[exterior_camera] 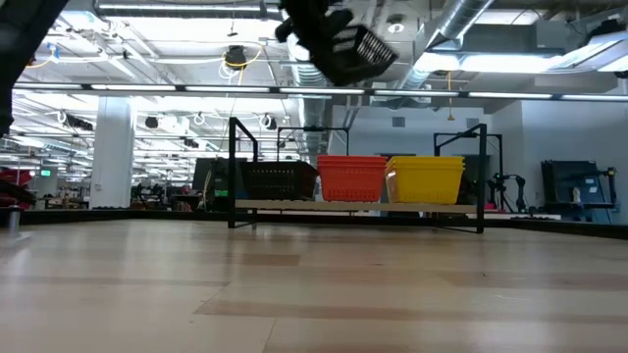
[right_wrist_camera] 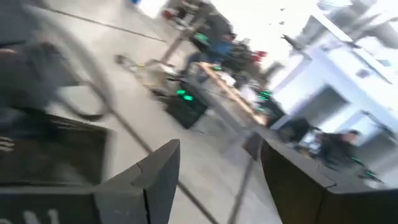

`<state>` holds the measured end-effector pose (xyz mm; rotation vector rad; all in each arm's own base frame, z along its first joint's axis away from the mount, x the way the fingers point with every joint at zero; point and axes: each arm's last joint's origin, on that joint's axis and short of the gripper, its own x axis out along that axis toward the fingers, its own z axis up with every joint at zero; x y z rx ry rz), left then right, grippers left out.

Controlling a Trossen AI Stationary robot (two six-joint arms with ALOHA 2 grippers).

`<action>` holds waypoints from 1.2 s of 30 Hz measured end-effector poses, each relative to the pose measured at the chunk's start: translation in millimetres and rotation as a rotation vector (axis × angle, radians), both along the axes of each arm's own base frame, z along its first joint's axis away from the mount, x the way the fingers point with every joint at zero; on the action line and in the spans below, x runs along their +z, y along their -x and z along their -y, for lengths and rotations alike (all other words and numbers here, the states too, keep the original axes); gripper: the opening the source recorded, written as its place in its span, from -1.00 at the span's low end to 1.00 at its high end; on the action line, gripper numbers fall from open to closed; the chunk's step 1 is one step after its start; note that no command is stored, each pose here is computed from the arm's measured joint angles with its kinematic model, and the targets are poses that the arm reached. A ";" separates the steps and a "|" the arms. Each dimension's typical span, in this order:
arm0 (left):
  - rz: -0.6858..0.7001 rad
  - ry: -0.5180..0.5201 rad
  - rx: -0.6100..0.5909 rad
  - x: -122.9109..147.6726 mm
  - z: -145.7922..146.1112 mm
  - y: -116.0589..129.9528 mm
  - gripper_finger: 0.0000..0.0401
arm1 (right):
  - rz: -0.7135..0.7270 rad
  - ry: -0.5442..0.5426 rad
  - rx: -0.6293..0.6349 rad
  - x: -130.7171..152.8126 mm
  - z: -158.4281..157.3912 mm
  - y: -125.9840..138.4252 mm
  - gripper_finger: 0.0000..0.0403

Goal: Stack baskets on shelf by color
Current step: Stack the black bin on top of the other black bin on the shelf

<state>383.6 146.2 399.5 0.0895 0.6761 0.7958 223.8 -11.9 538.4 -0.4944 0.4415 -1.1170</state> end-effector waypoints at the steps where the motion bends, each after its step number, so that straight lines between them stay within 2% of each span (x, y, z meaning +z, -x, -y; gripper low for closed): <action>1: -0.024 0.018 0.026 -2.8 -3.2 3.7 -1.00 | -0.003 0.013 -0.028 2.6 -1.1 5.3 0.20; 6: -0.185 0.117 0.195 -17.1 -20.5 30.5 -1.00 | 0.005 0.048 -0.126 8.0 -8.1 37.7 0.11; 10: -0.241 0.180 0.303 -18.7 -33.0 52.4 -1.00 | 0.062 0.040 -0.137 6.8 -11.6 62.7 0.05; 17: -0.111 0.206 0.304 -0.9 -41.9 65.7 -1.00 | 0.172 -0.015 -0.108 -1.1 -10.4 99.5 -0.03; 20: -0.076 0.224 0.325 4.7 -41.1 72.1 -1.00 | 0.178 -0.035 -0.100 -4.9 -8.8 106.0 -0.05; 25: -0.100 0.244 0.352 4.5 -38.0 77.6 -1.00 | 0.164 -0.040 -0.097 -7.8 -8.2 108.9 -0.08; 31: -0.095 0.292 0.305 -7.1 -33.9 76.9 -0.99 | 0.147 -0.039 -0.093 -9.0 -8.4 107.9 -0.10; 33: -0.079 0.304 0.293 -10.3 -29.3 84.5 -0.99 | 0.139 -0.038 -0.093 -9.5 -8.5 107.6 -0.10; 36: -0.031 0.315 0.332 -8.8 -22.0 111.7 -0.99 | 0.140 -0.038 -0.093 -9.4 -8.4 108.0 -0.11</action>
